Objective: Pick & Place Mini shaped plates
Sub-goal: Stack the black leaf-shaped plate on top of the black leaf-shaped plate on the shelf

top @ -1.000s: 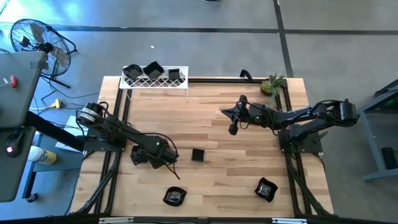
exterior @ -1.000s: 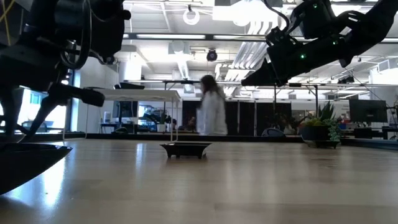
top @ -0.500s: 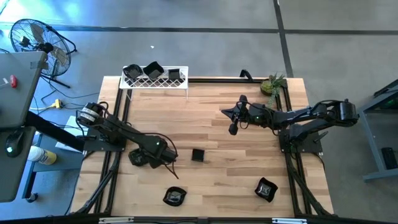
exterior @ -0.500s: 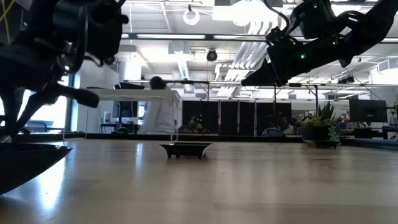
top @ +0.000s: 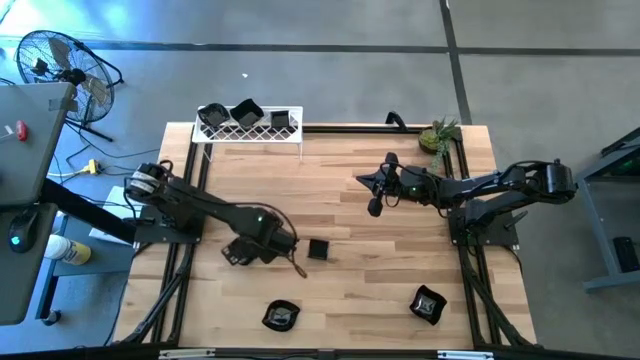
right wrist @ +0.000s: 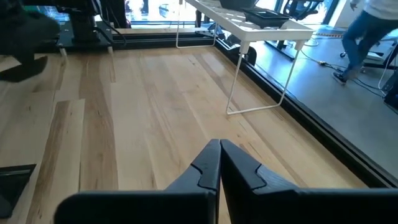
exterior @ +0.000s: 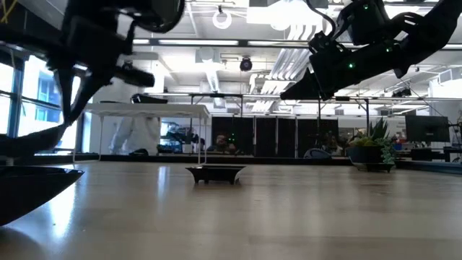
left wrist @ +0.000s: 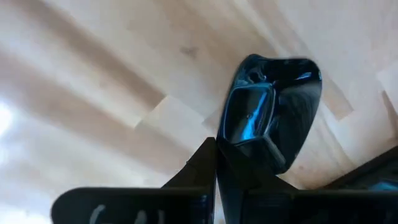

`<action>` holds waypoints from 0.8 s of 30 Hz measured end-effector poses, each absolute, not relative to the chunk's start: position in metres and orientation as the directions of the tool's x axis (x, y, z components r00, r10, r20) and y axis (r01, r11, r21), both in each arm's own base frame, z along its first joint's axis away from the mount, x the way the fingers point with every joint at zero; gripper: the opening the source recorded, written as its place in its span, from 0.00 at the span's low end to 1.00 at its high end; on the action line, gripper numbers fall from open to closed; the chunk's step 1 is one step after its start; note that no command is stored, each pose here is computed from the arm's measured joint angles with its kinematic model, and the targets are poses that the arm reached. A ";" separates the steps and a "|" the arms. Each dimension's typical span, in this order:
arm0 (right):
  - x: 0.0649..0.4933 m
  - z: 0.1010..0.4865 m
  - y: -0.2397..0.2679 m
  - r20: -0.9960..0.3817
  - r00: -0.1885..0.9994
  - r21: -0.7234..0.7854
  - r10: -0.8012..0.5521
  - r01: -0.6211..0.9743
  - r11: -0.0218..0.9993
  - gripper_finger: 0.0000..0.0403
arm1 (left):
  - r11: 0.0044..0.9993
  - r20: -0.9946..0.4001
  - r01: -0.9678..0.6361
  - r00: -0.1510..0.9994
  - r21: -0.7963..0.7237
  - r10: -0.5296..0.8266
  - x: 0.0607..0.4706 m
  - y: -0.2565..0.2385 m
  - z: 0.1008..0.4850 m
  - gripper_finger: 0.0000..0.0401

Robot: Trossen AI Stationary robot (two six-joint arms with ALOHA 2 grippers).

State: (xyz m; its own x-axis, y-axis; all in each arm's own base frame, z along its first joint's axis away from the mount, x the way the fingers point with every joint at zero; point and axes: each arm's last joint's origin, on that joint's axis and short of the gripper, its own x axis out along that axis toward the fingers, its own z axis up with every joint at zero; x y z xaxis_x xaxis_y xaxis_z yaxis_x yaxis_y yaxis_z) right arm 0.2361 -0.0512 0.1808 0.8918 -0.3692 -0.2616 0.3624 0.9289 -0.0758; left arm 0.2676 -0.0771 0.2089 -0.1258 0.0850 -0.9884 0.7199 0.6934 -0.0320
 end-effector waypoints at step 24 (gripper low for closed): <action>0.236 0.181 -0.051 -0.261 0.893 -0.074 -0.366 0.360 0.930 0.01 | 0.690 -0.880 0.635 -0.032 0.348 0.474 0.208 0.062 0.351 0.00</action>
